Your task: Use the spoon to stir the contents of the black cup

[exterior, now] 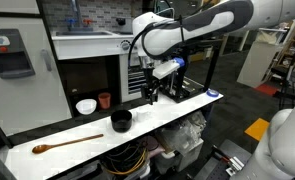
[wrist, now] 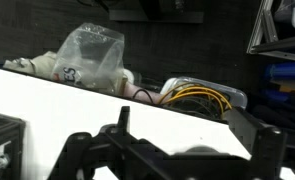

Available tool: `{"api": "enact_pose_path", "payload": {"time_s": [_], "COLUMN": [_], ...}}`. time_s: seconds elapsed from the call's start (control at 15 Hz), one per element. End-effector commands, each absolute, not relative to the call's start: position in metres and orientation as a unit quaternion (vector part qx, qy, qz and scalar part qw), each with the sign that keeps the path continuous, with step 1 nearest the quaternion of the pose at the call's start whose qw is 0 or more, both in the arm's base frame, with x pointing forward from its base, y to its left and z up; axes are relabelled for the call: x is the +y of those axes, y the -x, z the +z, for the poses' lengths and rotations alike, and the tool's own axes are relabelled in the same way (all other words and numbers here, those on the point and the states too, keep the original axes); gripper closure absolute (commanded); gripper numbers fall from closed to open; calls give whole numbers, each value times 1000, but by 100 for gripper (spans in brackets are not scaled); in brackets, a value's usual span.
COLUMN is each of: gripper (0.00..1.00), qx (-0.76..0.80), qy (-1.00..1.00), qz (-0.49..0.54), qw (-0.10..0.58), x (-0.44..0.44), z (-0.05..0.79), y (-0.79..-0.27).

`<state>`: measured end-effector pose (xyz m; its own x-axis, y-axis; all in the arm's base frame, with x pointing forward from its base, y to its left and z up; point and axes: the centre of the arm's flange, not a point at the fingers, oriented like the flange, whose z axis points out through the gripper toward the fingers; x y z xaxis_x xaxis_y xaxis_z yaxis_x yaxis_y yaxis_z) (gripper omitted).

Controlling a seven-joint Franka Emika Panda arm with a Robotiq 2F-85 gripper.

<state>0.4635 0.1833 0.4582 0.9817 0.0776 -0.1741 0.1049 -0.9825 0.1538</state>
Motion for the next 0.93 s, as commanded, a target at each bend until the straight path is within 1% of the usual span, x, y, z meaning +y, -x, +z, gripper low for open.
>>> {"api": "enact_pose_path", "payload": {"time_s": [0.0,0.27,0.6,0.87], "gripper": [0,0,0,0], "qx": [143,251,375,372], "qy": [-985,-966,-926,-927], "qz": [-74,-57,-31,-35], "qw": [54,36,33,31], "x": [220,261,301,308], "z": [431,415,410,409], "y": [-506,-528,-533,-523]}}
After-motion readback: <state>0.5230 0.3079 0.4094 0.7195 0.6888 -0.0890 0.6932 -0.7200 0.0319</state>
